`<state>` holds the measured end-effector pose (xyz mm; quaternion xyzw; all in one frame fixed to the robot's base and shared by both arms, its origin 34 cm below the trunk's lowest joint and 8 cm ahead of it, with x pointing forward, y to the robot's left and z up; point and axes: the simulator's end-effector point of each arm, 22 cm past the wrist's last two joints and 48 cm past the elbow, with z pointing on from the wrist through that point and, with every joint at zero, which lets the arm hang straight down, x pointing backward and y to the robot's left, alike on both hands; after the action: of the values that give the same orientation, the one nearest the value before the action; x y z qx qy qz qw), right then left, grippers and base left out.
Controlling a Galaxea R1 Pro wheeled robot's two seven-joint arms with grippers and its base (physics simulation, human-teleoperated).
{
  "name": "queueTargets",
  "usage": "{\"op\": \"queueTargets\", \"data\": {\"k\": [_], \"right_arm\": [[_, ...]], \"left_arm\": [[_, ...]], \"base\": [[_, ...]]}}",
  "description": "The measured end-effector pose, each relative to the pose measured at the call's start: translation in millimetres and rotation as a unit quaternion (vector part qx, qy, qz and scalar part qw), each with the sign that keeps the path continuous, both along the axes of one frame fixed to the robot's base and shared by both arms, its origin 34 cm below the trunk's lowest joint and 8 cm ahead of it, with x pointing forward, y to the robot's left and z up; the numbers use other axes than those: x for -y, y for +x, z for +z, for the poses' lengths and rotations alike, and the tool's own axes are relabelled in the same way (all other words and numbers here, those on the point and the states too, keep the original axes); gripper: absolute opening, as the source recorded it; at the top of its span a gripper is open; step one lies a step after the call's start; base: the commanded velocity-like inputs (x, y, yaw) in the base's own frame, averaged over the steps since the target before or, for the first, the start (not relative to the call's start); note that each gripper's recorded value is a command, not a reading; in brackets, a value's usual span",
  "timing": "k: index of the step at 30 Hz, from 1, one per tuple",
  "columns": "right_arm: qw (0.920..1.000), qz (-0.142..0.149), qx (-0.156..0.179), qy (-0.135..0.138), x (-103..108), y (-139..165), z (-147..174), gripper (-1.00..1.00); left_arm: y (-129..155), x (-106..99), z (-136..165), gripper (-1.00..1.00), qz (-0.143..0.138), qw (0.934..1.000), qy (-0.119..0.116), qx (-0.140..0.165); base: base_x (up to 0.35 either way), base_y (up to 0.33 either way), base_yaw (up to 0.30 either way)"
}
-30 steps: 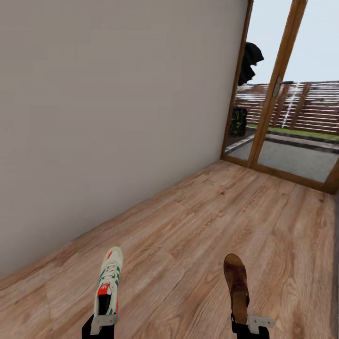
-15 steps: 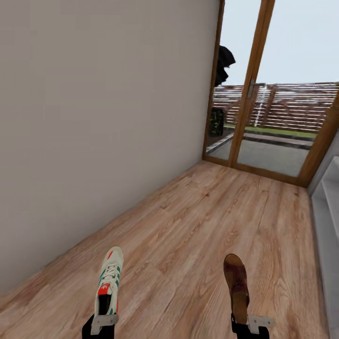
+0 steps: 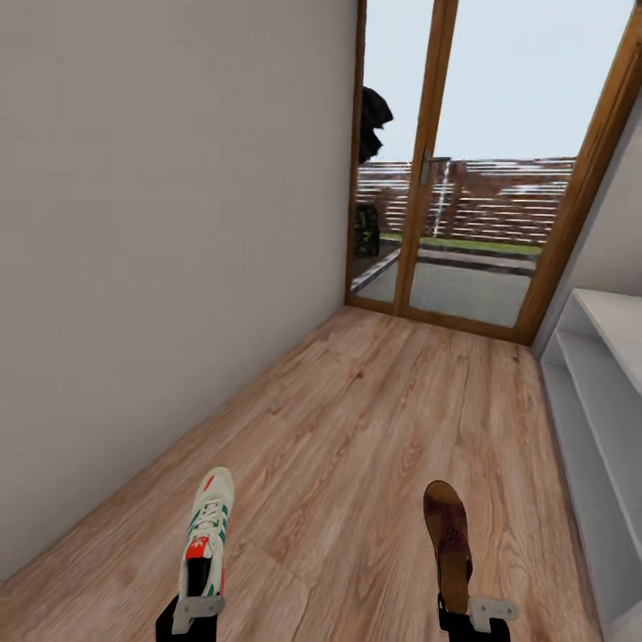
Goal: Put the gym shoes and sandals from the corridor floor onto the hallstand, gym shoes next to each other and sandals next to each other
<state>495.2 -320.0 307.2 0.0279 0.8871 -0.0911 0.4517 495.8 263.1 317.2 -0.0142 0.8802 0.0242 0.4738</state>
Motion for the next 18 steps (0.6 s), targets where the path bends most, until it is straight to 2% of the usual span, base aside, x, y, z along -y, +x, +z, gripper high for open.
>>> {"op": "queueTargets", "data": {"k": [9, 18], "right_arm": [[1.0000, 0.000, 0.000, 0.000, -0.1, 0.0, 0.0, -1.00], [1.0000, 0.000, 0.000, 0.000, -0.1, -0.2, -0.2, -1.00]], "left_arm": [[0.1, 0.5, 0.0, -1.00, -0.001, 1.0000, -0.001, 0.000], [0.1, 0.9, 0.0, -1.00, -0.002, 1.0000, -0.001, 0.000]], "base": [[0.336, 0.100, -0.300], [0.306, 0.200, -0.300]]}}
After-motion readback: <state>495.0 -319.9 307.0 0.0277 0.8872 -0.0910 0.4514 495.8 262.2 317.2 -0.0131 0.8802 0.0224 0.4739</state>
